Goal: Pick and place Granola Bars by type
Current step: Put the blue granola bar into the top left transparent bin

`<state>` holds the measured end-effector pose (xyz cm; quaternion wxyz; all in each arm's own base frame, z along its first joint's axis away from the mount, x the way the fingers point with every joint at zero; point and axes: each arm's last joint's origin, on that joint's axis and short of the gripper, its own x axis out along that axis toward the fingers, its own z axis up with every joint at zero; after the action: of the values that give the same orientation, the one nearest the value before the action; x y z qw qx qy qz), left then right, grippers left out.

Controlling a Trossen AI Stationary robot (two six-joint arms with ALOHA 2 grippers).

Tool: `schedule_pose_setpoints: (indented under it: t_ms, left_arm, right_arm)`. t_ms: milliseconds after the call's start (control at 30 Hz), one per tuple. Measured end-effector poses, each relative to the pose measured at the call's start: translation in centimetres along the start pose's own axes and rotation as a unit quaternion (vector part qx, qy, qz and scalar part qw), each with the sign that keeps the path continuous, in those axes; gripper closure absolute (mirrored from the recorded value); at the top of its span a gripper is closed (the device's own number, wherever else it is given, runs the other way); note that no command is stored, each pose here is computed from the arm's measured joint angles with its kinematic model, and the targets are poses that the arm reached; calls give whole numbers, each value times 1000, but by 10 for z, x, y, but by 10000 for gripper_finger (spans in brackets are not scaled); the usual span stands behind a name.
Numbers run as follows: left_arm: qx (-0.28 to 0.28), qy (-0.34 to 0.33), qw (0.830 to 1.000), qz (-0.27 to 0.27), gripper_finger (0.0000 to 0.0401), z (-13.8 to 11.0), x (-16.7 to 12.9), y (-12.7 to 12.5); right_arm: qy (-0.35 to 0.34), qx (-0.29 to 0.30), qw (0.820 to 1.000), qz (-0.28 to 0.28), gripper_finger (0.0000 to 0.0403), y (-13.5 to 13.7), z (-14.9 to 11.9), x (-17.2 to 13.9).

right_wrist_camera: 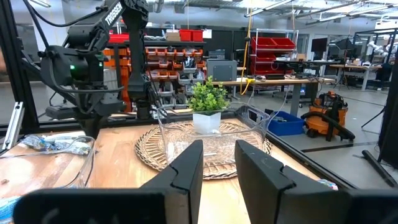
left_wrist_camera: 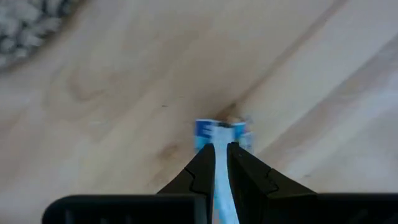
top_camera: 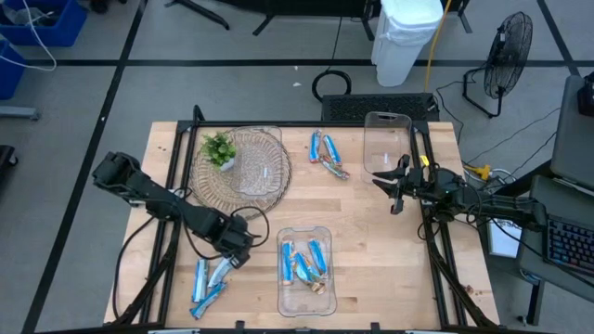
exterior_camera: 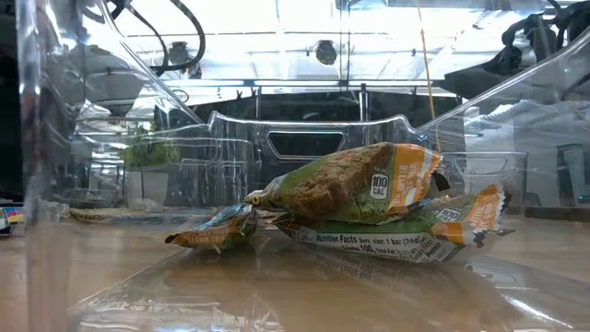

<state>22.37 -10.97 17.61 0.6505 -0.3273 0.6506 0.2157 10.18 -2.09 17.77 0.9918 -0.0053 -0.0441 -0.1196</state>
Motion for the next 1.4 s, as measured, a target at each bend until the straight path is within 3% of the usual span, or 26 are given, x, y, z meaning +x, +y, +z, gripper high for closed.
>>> schedule_pose_setpoints:
  t_ms: [167, 300, 467, 733, 1067, 1400]
  left_arm:
    - [11, -9, 999, -33, 354, -5, 2, -10]
    - [22, 4, 1000, -17, 348, -11, 12, -13]
    - [27, 35, 999, 16, 294, -14, 30, -15]
    - [20, 65, 997, 20, 210, -14, 37, -17]
    - [-41, 97, 994, 7, 201, -6, 21, -13]
    - [-96, 75, 989, 87, 201, -8, 16, 1]
  right_arm:
    - [0, 0, 1000, 0, 319, 0, 0, 0]
    - [0, 0, 1000, 0, 319, 0, 0, 0]
    - [0, 0, 1000, 0, 319, 0, 0, 0]
    - [0, 0, 1000, 0, 318, 0, 0, 0]
    - [0, 0, 1000, 0, 318, 0, 0, 0]
    - [0, 0, 1000, 0, 318, 0, 0, 0]
